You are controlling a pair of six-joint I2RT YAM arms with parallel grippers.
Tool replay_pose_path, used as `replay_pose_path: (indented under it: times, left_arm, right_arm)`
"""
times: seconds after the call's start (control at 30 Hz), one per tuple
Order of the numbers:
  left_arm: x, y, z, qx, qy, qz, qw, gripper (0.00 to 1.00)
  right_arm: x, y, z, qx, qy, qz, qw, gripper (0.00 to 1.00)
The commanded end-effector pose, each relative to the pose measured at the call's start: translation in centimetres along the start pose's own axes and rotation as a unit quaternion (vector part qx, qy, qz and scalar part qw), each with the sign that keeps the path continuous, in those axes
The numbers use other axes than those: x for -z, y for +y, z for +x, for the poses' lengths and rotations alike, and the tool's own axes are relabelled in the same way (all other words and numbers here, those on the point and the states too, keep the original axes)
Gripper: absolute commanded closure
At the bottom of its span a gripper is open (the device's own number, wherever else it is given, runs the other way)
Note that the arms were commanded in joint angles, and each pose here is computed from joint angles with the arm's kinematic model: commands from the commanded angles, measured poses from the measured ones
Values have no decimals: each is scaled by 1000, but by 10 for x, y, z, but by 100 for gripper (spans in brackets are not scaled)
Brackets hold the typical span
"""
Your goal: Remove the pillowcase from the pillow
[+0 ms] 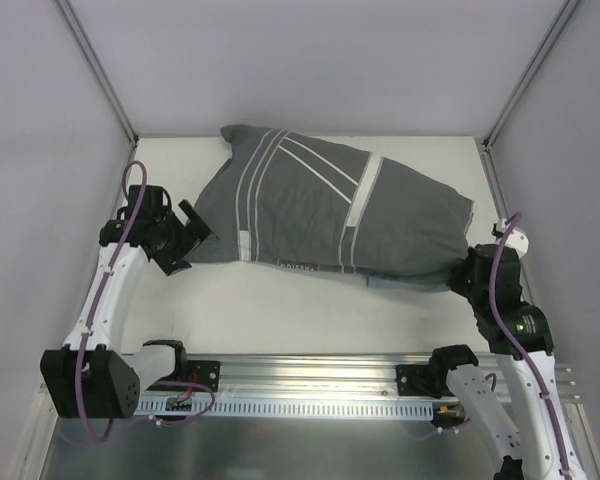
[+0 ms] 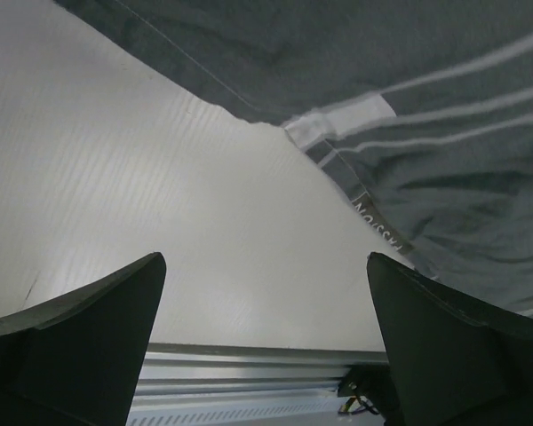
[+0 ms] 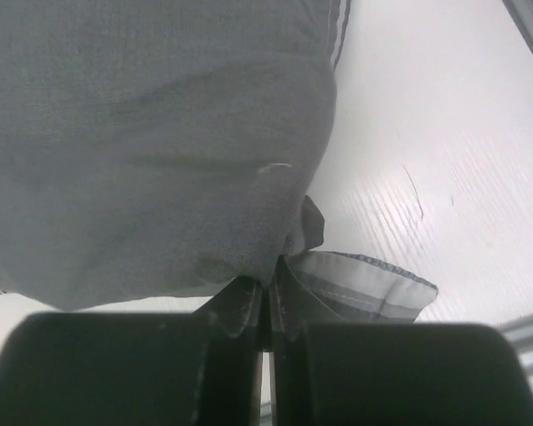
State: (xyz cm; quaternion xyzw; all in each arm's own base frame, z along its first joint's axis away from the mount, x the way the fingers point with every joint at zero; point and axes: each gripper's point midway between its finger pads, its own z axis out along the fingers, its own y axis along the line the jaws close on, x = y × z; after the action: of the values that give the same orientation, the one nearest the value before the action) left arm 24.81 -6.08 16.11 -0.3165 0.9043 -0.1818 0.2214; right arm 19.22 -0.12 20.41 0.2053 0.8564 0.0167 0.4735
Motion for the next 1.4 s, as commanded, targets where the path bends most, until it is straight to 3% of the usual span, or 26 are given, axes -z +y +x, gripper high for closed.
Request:
replay_pose_path:
  times: [0.0, 0.4, 0.7, 0.9, 0.93, 0.97, 1.0, 1.03, 1.07, 1.17, 1.2, 1.37]
  left_arm:
    - [-25, 4, -8, 47, 32, -6, 998, 1]
    - [-79, 57, -48, 135, -3, -157, 978, 1]
    - [-127, 38, -66, 94, -4, -139, 986, 1]
    - [-169, 51, -49, 84, 16, -177, 980, 3]
    - [-174, 54, -49, 85, 16, -183, 979, 6]
    - [-180, 49, -42, 69, 18, -189, 979, 20]
    - [-179, 49, -45, 70, 10, -191, 979, 20]
    - [-179, 49, -45, 68, 8, -190, 979, 27]
    - [-178, 44, -48, 65, 8, -182, 981, 55]
    - [-170, 40, -55, 62, -3, -173, 983, 82]
    - [-168, 39, -57, 62, -2, -166, 984, 100]
    - [-138, 7, -66, 48, -9, -96, 994, 100]
  right_arm:
    - [2, -12, 7, -11, 23, 36, 999, 99]
    - [4, -3, 14, -16, 37, 6, 999, 99]
    - [-1, 2, 21, -20, 54, 1, 998, 99]
    - [-2, 4, 18, -20, 52, -1, 998, 99]
    - [-2, 5, 17, -20, 51, -3, 999, 99]
    - [-2, 4, 16, -18, 49, -3, 999, 99]
    - [-1, 4, 16, -18, 49, -3, 999, 99]
    - [-1, 4, 15, -16, 47, -1, 999, 99]
    - [-1, 3, 14, -15, 45, 1, 999, 99]
    - [0, 1, 9, -9, 39, 6, 999, 99]
    - [-1, 1, 9, -7, 39, 6, 999, 99]
    - [-3, 5, 6, -3, 47, 5, 999, 99]
